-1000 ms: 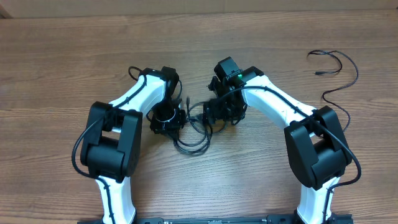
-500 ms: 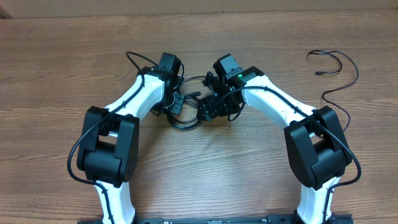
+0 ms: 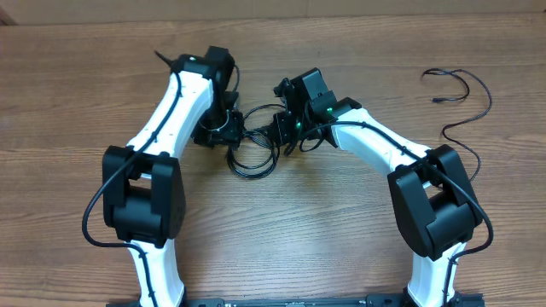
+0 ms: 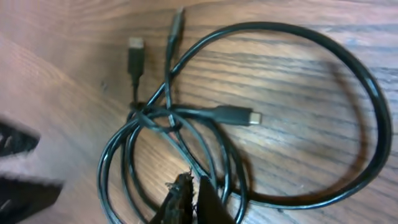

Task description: Untangle cables

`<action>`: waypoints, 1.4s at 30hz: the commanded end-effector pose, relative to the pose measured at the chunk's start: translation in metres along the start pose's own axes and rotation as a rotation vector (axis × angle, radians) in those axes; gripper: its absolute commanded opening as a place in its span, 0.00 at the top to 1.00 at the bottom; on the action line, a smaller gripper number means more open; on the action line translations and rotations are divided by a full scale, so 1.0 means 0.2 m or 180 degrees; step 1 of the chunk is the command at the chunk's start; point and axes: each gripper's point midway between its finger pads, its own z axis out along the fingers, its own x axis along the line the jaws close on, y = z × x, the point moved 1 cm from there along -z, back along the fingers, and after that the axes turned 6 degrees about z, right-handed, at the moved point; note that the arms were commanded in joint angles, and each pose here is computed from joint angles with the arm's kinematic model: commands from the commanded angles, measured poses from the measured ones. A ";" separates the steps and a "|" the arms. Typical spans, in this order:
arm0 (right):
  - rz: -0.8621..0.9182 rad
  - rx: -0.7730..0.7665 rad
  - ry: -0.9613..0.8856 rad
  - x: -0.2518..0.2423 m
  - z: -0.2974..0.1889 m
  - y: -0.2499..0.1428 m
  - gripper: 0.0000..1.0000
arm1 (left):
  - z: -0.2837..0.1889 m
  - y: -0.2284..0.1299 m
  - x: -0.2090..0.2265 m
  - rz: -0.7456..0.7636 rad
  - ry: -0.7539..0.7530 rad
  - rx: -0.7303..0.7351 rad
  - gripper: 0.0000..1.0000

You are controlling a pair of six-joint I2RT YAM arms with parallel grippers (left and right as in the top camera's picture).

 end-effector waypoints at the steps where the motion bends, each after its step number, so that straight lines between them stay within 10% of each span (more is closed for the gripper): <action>1: 0.0476 -0.0046 -0.0155 -0.08 0.05 -0.03 0.96 | -0.04 -0.02 -0.09 -0.0319 -0.0612 0.0086 0.49; 4: 0.0712 0.0034 -0.0216 -0.12 0.13 -0.08 0.96 | -0.04 -0.05 -0.13 -0.0362 -0.0809 0.0170 0.67; 20: 0.1614 0.1267 -0.0385 0.15 0.24 -0.67 0.96 | 0.02 -0.08 0.09 -0.0963 0.0066 0.0217 0.62; 33: 0.0466 0.1190 -0.0109 0.39 0.06 -0.54 0.95 | -0.01 -0.15 0.27 -0.1377 0.0553 0.0311 0.67; 37: -0.0081 0.1060 0.0085 0.43 0.05 -0.48 0.96 | -0.01 -0.16 0.29 -0.1566 0.0259 0.0344 0.94; 42: -0.0786 0.1147 0.0646 0.58 0.05 -0.53 0.96 | -0.02 -0.15 0.28 -0.1715 -0.0112 0.0371 0.95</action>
